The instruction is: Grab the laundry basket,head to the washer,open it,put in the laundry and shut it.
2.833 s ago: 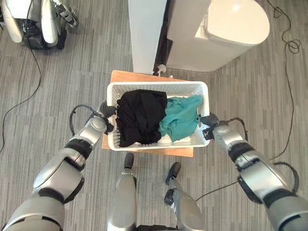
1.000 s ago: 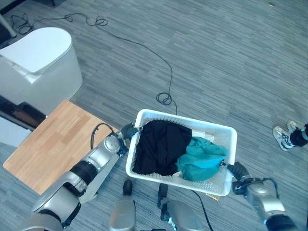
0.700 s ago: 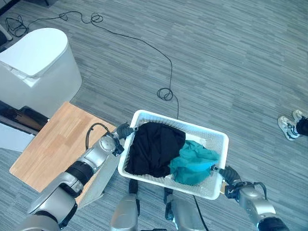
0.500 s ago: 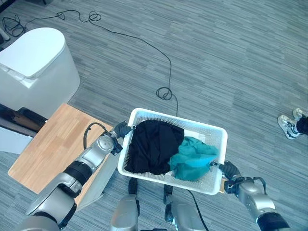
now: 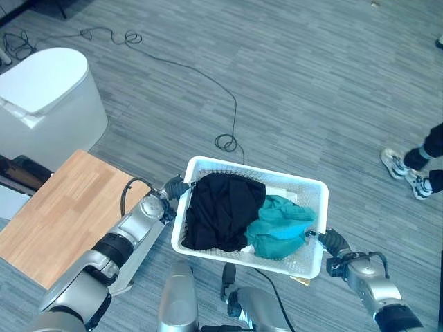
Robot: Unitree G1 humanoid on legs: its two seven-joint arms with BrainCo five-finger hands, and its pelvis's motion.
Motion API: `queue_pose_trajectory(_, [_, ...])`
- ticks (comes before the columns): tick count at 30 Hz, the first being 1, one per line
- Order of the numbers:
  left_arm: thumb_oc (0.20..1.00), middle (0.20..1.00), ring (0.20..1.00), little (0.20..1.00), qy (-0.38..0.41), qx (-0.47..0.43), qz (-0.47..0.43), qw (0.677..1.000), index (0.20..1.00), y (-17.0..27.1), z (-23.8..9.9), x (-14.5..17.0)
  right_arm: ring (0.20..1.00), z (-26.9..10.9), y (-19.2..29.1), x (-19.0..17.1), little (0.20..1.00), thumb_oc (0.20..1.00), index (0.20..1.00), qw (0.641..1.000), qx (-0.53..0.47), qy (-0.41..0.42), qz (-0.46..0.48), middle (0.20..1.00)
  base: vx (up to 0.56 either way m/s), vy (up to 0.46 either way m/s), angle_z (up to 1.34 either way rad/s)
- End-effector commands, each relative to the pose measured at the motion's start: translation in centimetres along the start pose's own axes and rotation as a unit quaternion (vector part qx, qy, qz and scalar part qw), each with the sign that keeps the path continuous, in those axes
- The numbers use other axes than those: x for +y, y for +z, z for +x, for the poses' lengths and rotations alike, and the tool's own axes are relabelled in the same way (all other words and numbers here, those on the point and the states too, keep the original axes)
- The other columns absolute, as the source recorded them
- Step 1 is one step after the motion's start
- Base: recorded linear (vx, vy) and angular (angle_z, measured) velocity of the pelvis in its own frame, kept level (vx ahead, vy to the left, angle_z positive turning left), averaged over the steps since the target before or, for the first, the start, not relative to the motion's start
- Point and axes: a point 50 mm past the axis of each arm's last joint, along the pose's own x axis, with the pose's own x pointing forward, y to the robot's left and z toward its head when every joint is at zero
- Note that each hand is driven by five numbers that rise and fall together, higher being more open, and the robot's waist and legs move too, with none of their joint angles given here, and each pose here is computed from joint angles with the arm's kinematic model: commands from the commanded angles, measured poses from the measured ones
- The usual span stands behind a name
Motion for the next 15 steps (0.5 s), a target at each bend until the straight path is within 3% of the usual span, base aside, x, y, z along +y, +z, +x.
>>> queue_pose_trajectory(1, [0.2,0.2,0.2,0.2,0.093,-0.022,-0.026,0.995,0.2,0.8,0.0,4.6,0.2,-2.0,1.6,-4.4,0.2,0.2,0.2,0.998,-0.041,-0.04,0.015,0.2,0.18,0.002,-0.07])
queue_pose_trajectory(7, [0.2,0.2,0.2,0.2,0.112,-0.012,-0.022,0.993,0.2,0.0,-0.4,5.9,0.2,-0.5,3.4,-2.0,0.2,0.2,0.2,0.997,-0.076,-0.005,0.019,0.2,0.37,0.003,-0.55])
queue_pose_trajectory(15, [0.2,0.2,0.2,0.2,0.148,0.018,-0.017,0.989,0.2,-3.1,-3.0,7.9,0.2,1.3,3.3,4.1,0.2,0.2,0.2,0.993,-0.071,0.088,0.032,0.2,0.48,0.053,-0.69])
